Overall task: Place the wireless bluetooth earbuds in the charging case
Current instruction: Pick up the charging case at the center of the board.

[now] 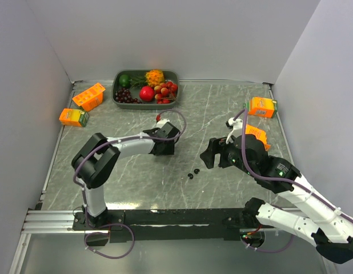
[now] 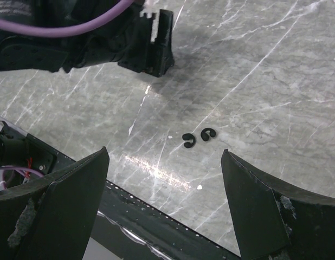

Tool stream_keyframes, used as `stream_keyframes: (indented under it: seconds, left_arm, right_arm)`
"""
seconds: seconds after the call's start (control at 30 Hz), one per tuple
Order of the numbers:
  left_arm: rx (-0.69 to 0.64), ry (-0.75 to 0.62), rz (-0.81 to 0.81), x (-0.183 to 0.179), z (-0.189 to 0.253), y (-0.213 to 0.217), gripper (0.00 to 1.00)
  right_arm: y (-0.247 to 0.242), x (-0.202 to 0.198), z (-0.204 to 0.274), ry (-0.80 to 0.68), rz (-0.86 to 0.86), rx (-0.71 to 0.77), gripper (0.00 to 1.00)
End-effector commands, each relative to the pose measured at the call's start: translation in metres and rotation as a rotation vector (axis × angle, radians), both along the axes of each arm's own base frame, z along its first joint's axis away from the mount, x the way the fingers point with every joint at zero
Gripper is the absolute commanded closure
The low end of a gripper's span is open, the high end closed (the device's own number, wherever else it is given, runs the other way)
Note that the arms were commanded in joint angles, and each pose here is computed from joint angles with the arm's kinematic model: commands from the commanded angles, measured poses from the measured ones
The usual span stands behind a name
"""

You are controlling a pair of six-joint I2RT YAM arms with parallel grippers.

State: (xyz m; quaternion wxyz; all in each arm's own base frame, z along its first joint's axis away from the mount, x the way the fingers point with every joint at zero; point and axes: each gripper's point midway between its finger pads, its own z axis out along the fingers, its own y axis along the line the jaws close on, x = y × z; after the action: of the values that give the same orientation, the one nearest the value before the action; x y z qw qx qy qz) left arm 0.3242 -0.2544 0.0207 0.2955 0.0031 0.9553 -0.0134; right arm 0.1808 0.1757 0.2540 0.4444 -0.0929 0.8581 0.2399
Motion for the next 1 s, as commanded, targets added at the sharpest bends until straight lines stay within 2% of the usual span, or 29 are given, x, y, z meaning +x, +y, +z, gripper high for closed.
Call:
stream_keyframes:
  seconds: [0.0,0.13,0.17,0.2,0.27,0.3,0.37,0.4,0.43,0.63,0.87,0.97]
  left_arm:
    - [-0.042,-0.045,-0.044,-0.012,0.017,0.006,0.99]
    - [-0.200,-0.222,-0.169,-0.021,0.070,0.002,0.99]
    - [-0.275,-0.233,-0.246,-0.031,0.079,-0.009,0.99]
    - [-0.380,-0.331,-0.314,-0.030,0.105,-0.025,0.99]
    - [-0.458,-0.446,-0.447,-0.055,0.123,-0.023,0.99]
    - [-0.544,-0.582,-0.565,-0.067,0.153,-0.039,0.99]
    - [-0.625,-0.734,-0.704,-0.107,0.164,-0.030,0.99]
    - [-0.613,-0.771,-0.817,-0.132,0.145,-0.025,0.99]
    - [-0.678,-0.948,-0.855,-0.143,0.185,-0.021,0.99]
    - [-0.642,-1.092,-0.895,-0.162,0.207,-0.012,0.99]
    - [-0.558,-1.120,-0.984,-0.183,0.210,-0.022,0.99]
    - [-0.490,-1.111,-0.986,-0.180,0.207,-0.025,0.99]
  right_arm:
    - [-0.006,0.003,0.017,-0.023,-0.045,0.026,0.08]
    - [-0.004,0.007,0.027,-0.030,-0.062,0.050,0.07]
    - [-0.002,0.006,0.030,-0.035,-0.053,0.060,0.07]
    - [0.000,0.005,0.033,-0.043,-0.040,0.077,0.07]
    - [0.013,0.001,0.040,-0.066,0.028,0.133,0.06]
    - [0.016,-0.001,0.044,-0.076,0.055,0.151,0.05]
    - [0.025,-0.008,0.047,-0.067,0.121,0.162,0.02]
    - [0.030,-0.008,0.043,-0.051,0.145,0.144,0.02]
    - [0.034,-0.011,0.043,-0.043,0.178,0.136,0.01]
    - [0.064,-0.021,0.024,0.069,0.341,0.098,0.01]
    - [0.091,-0.020,0.014,0.126,0.428,0.086,0.01]
    - [0.099,-0.017,0.018,0.123,0.439,0.094,0.01]
